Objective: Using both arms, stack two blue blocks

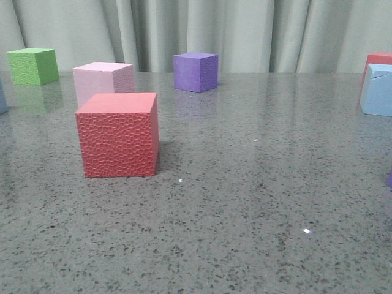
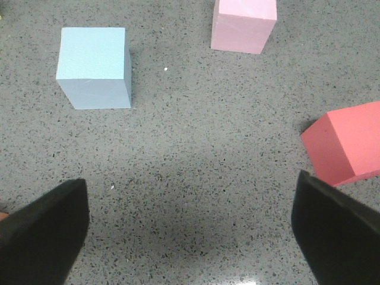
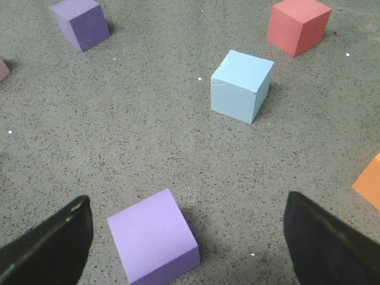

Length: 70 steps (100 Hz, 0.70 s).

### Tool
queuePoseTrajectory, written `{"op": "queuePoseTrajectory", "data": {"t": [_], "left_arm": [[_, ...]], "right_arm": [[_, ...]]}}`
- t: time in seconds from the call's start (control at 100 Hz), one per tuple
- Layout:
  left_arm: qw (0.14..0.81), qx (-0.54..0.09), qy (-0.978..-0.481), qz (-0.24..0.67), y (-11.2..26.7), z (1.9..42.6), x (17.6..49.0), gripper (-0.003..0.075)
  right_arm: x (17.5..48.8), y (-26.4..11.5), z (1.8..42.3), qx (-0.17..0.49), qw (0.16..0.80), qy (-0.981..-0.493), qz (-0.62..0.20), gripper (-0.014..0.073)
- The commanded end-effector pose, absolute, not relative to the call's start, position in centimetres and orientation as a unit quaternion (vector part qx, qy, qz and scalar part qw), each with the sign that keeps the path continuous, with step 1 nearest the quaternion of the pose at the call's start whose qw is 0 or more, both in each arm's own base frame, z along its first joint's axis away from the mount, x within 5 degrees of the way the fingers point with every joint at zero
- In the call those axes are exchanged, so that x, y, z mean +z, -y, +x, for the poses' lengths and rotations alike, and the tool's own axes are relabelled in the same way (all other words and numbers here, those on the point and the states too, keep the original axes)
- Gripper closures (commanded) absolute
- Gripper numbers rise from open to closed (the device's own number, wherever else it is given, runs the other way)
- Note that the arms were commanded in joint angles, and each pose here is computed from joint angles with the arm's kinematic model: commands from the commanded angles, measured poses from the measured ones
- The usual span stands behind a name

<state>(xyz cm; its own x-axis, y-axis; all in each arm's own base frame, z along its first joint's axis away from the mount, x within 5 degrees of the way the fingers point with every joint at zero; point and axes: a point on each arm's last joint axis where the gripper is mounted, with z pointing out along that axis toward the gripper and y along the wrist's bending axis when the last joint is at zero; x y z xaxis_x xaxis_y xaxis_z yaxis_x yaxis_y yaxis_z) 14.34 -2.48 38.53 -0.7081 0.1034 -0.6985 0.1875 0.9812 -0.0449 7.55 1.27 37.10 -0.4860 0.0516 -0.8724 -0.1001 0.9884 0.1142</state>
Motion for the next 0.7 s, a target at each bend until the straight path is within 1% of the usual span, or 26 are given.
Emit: {"op": "queuePoseTrajectory", "data": {"t": [0.0, 0.21, 0.33, 0.69], "left_arm": [[0.418, -0.067, -0.903, 0.078, 2.7, 14.6, 40.0, 0.0057], [0.418, -0.067, -0.902, 0.078, 2.7, 14.6, 40.0, 0.0057], [0.418, -0.067, -0.902, 0.078, 2.7, 14.6, 40.0, 0.0057], [0.418, -0.067, -0.902, 0.078, 2.7, 14.6, 40.0, 0.0057]], "right_arm": [[38.7, -1.3, 7.9, 0.081, 0.551, -0.83, -0.011, -0.005], [39.2, -1.3, 8.3, 0.109, 0.566, -0.816, 0.03, -0.005], [39.1, -1.4, 9.3, 0.117, 0.557, -0.821, 0.044, -0.005], [40.0, -1.8, 15.5, 0.121, 0.497, -0.856, 0.072, -0.005]]}}
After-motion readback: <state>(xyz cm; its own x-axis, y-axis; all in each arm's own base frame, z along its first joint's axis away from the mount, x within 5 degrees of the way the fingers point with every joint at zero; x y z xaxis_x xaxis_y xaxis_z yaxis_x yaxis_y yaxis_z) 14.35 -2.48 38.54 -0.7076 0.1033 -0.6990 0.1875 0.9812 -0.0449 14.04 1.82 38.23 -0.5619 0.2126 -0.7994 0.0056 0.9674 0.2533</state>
